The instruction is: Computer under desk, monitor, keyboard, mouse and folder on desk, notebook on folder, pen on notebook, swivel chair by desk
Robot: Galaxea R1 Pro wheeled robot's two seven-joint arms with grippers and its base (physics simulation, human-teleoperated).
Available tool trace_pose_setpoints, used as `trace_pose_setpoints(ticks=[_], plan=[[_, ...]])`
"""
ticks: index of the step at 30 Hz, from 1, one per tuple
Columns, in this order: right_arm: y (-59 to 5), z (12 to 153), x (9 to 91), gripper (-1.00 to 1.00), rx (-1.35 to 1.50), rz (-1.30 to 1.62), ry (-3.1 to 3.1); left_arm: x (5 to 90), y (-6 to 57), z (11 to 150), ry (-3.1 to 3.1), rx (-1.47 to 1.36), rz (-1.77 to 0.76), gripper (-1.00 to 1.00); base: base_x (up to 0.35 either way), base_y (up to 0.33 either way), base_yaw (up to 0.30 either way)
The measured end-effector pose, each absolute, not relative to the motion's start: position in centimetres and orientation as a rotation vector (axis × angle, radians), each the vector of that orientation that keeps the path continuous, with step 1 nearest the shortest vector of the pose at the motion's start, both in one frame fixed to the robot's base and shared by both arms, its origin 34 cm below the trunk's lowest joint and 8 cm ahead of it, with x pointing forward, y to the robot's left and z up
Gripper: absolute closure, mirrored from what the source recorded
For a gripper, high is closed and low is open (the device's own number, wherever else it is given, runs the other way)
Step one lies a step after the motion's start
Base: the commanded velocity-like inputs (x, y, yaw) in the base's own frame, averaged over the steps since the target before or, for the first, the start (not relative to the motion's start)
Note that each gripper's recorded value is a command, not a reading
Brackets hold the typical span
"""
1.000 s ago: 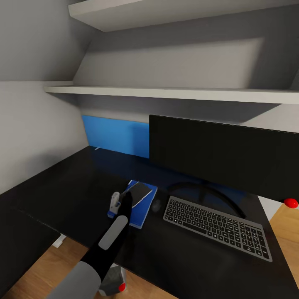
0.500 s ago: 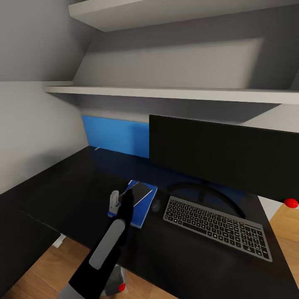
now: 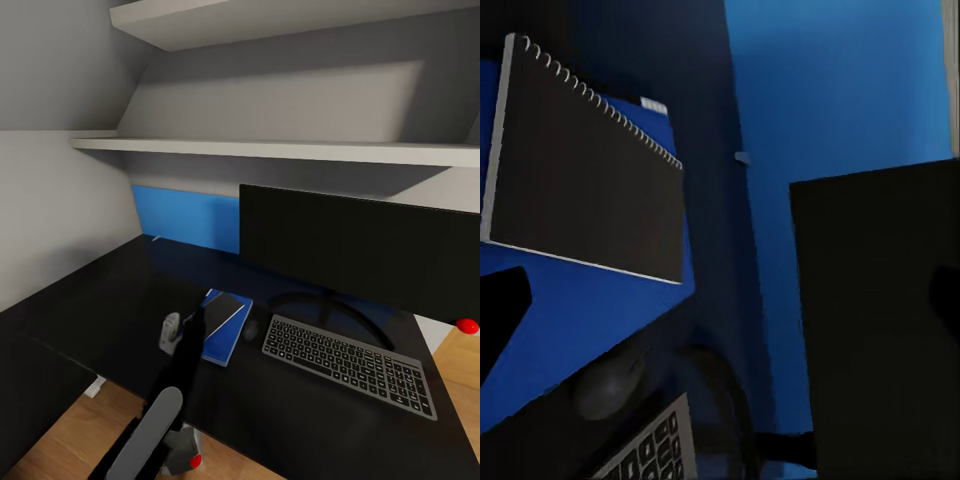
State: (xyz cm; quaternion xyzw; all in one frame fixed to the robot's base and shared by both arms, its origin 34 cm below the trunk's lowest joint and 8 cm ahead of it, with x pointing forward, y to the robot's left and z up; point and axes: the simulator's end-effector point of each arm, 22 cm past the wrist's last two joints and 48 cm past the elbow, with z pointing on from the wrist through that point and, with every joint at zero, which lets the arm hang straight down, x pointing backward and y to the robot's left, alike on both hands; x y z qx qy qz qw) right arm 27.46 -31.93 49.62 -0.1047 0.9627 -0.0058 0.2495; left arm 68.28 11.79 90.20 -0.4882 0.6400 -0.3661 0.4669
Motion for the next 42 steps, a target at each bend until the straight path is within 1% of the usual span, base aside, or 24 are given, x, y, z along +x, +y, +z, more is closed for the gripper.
trace_pose_setpoints(ticks=[5, 17, 19, 20, 25, 32, 37, 42], plan=[[-32.9, 48.7, 24.7, -1.0, -0.281, -0.032, 2.684, 67.8, 13.4, 90.6, 1.569, -1.048, -0.861, -1.0, 0.0, 0.0, 0.0], [-33.5, 48.5, 23.9, -1.0, -0.283, -0.043, 2.699, 66.9, 15.1, 89.1, 1.622, -0.956, -0.797, -1.0, 0.0, 0.0, 0.0], [-33.4, 48.4, 23.9, -1.0, -0.281, -0.044, 2.7, 66.8, 14.8, 89.3, 1.619, -0.923, -0.814, -1.0, -0.014, 0.0, 0.0], [-33.3, 48.4, 23.9, -1.0, -0.279, -0.043, 2.698, 66.5, 13.8, 90.8, 1.572, -0.821, -0.901, -1.0, -0.067, 0.0, 0.0], [-33.2, 48.5, 24.2, -1.0, -0.274, -0.043, 2.695, 66.2, 13.8, 91.8, 1.548, -0.726, -0.989, -1.0, -0.21, 0.0, 0.0], [-33.2, 48.5, 24.3, -1.0, -0.269, -0.047, 2.699, 66.4, 14.2, 91.6, 1.577, -0.7, -1.005, -1.0, -0.328, 0.0, 0.012], [-33.4, 48.5, 24.5, -1.0, -0.244, -0.05, 2.697, 66.3, 14.1, 91.5, 1.583, -0.694, -1.007, -1.0, -0.178, 0.0, 0.221], [-33.0, 49.1, 27.4, -1.0, -0.241, -0.044, 2.666, 66.0, 13.3, 91.2, 1.612, -0.675, -1.023, -1.0, -0.038, 0.0, 0.266]])
